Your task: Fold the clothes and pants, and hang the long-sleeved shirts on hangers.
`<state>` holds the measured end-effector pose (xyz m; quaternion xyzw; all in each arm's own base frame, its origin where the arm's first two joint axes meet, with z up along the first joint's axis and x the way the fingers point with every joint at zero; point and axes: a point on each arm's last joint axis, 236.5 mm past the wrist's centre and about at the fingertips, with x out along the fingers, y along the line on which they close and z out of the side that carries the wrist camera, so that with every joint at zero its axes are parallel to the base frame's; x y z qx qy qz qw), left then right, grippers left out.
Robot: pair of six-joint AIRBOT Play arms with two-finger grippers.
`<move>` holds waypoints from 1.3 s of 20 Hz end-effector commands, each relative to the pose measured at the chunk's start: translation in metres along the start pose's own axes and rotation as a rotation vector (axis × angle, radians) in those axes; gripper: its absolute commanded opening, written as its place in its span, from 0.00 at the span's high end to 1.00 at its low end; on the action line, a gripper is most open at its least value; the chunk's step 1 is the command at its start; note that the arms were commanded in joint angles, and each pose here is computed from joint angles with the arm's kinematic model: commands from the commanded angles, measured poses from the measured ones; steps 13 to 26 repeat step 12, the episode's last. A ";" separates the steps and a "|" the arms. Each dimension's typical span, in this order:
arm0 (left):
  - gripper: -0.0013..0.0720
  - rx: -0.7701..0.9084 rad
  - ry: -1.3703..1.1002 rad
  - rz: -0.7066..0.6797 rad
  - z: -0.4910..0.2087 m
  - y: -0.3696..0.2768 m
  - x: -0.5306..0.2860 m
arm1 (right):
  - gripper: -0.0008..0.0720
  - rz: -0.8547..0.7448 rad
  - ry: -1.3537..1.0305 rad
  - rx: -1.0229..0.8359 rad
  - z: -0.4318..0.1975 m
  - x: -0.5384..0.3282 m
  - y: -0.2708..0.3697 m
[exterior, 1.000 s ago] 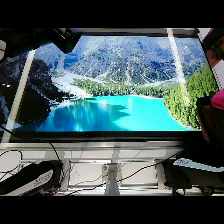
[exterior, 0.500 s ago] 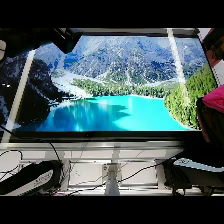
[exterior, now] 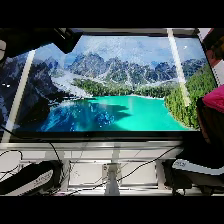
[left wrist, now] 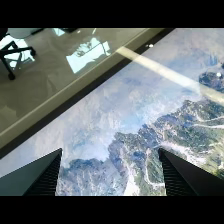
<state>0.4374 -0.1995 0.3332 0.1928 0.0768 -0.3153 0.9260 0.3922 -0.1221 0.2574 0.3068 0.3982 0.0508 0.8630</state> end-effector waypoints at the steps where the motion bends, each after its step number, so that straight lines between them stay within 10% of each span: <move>1: 0.03 0.000 0.001 0.000 0.000 0.000 0.000 | 0.97 0.027 0.122 -0.245 -0.032 0.046 0.075; 8: 0.03 -0.001 0.001 0.000 0.000 0.000 0.000 | 0.97 -0.485 0.248 -0.684 -0.077 0.090 0.091; 26: 0.03 -0.001 0.001 0.000 0.000 0.000 0.000 | 0.97 -0.483 0.306 -0.739 -0.097 0.115 0.103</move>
